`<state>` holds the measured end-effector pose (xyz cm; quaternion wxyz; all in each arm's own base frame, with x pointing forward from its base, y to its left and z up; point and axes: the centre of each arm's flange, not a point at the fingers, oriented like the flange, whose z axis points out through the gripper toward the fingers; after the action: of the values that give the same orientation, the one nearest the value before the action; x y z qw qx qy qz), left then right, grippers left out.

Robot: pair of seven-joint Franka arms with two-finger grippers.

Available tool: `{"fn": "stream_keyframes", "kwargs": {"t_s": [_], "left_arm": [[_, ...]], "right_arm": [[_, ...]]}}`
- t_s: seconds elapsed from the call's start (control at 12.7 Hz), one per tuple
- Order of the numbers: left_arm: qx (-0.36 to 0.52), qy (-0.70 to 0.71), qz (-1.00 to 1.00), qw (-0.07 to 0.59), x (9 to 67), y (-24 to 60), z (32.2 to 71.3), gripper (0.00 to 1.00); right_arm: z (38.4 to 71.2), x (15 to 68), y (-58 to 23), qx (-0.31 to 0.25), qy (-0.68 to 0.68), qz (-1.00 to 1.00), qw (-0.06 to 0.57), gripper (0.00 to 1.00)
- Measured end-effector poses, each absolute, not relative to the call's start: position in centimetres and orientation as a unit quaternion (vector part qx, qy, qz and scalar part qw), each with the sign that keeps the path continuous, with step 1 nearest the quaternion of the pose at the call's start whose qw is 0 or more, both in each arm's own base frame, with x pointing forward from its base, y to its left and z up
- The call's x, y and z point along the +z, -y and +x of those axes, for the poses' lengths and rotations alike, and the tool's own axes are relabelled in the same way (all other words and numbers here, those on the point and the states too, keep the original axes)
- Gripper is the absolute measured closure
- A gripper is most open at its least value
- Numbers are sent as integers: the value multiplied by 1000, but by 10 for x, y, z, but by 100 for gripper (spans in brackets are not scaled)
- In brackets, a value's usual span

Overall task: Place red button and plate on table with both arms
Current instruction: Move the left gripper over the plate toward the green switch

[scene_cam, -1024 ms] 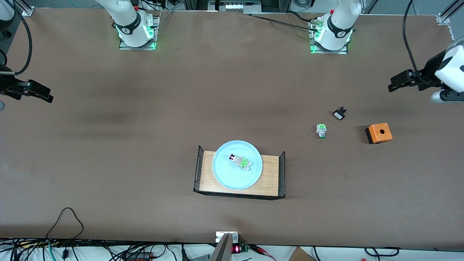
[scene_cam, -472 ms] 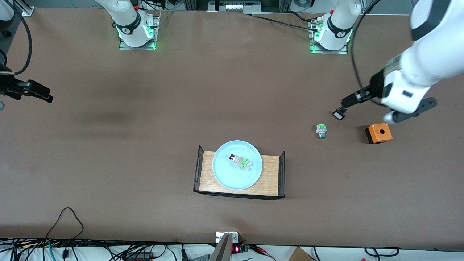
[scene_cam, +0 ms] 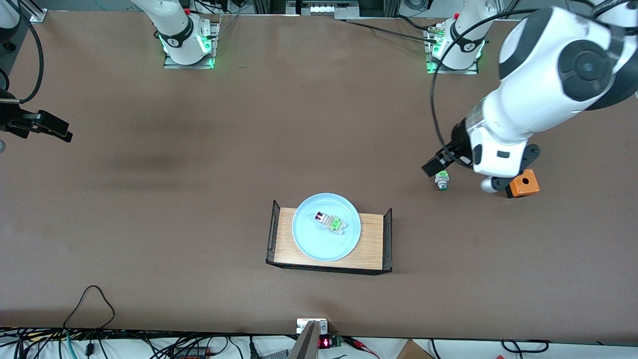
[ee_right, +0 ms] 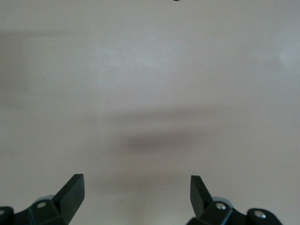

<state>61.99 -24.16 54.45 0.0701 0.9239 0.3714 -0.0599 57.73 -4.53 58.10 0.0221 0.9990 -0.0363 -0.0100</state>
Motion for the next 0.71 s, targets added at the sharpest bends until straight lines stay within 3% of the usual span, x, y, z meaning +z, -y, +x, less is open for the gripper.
{"fn": "stream_keyframes", "kwargs": {"t_s": [0.71], "left_arm": [[0, -472, 879, 75, 460, 386, 649, 0]], "right_arm": [[577, 581, 45, -12, 36, 999, 22, 0]]}}
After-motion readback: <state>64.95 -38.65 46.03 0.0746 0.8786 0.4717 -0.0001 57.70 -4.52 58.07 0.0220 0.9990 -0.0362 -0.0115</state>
